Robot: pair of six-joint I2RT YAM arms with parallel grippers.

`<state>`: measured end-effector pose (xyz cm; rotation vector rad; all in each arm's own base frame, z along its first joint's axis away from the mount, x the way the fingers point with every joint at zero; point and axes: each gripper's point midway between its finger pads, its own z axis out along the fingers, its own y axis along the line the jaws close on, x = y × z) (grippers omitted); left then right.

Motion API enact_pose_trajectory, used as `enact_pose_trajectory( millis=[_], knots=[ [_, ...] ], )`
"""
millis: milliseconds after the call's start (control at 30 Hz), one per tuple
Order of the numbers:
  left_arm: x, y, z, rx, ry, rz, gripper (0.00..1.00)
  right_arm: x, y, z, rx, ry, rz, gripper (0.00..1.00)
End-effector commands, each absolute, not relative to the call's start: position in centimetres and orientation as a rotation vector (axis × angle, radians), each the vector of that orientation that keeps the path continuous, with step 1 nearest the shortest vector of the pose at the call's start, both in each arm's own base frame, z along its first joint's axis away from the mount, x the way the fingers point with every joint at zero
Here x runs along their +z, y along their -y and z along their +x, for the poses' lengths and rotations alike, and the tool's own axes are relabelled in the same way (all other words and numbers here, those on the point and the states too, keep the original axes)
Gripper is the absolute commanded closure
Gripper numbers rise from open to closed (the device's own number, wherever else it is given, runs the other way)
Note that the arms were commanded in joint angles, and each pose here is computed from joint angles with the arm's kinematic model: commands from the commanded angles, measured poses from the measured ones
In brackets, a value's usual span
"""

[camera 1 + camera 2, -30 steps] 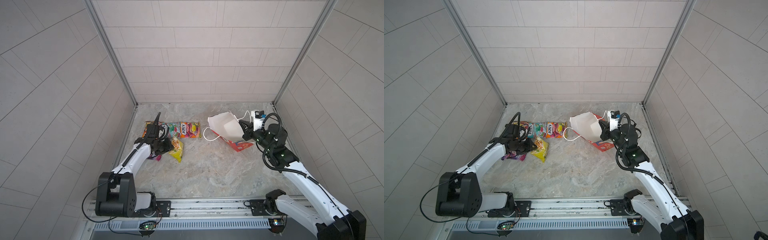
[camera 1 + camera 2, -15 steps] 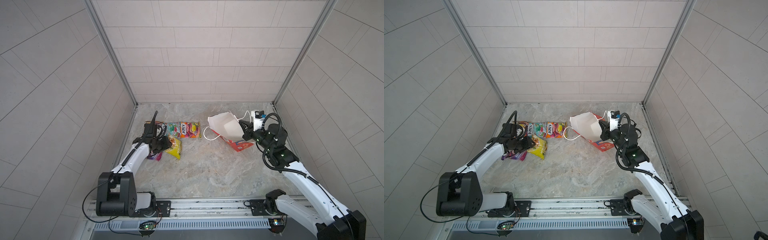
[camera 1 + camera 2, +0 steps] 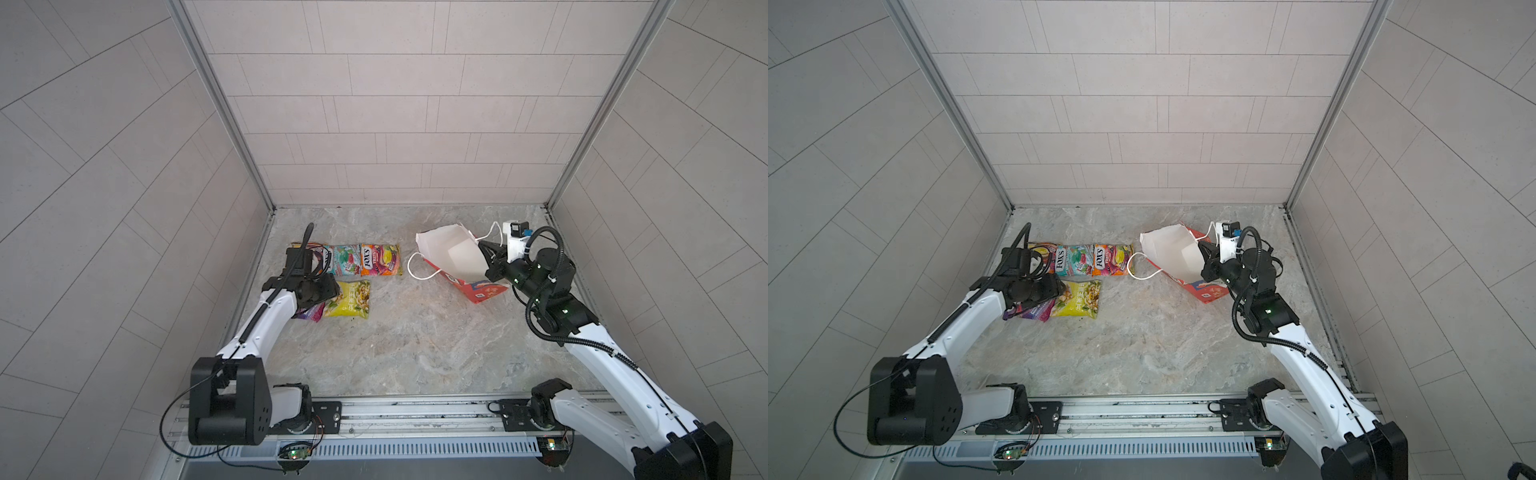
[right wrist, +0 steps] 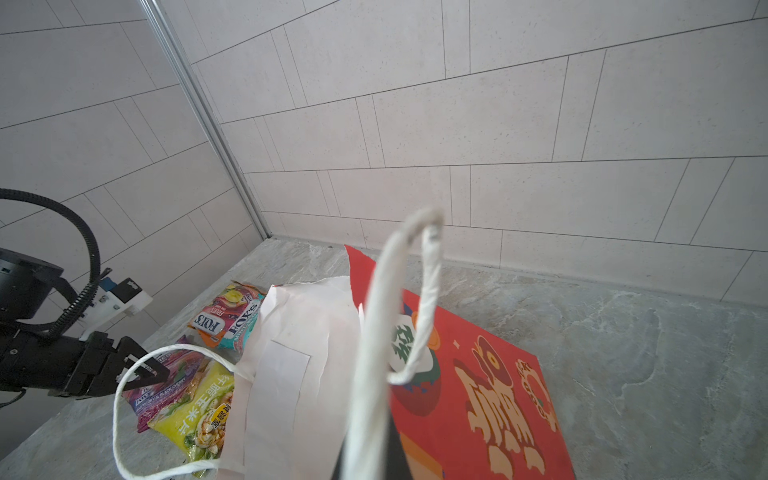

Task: Take the snacks out of the paper bag
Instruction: 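Carry the yellow packet beside the purple packet and lower it, then open the left gripper to release the yellow packet and raise it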

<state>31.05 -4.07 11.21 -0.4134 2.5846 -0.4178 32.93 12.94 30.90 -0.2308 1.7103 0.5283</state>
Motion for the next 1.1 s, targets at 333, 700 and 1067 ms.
enact_pose_trajectory(
  millis=[333, 700, 1067],
  knots=[
    [11.5, 8.7, 32.5, -0.232, -2.605, -0.116, 0.56, 31.1, -13.1, 32.7, 0.557, -1.698, -0.228, 1.00],
    [7.9, 9.3, 33.6, -0.256, -2.624, -0.159, 0.62, 31.0, -13.1, 32.7, 0.554, -1.698, -0.227, 1.00],
    [5.1, 7.9, 33.0, -0.150, -2.674, -0.211, 0.71, 30.9, -13.1, 32.8, 0.555, -1.700, -0.223, 1.00]
  ],
)
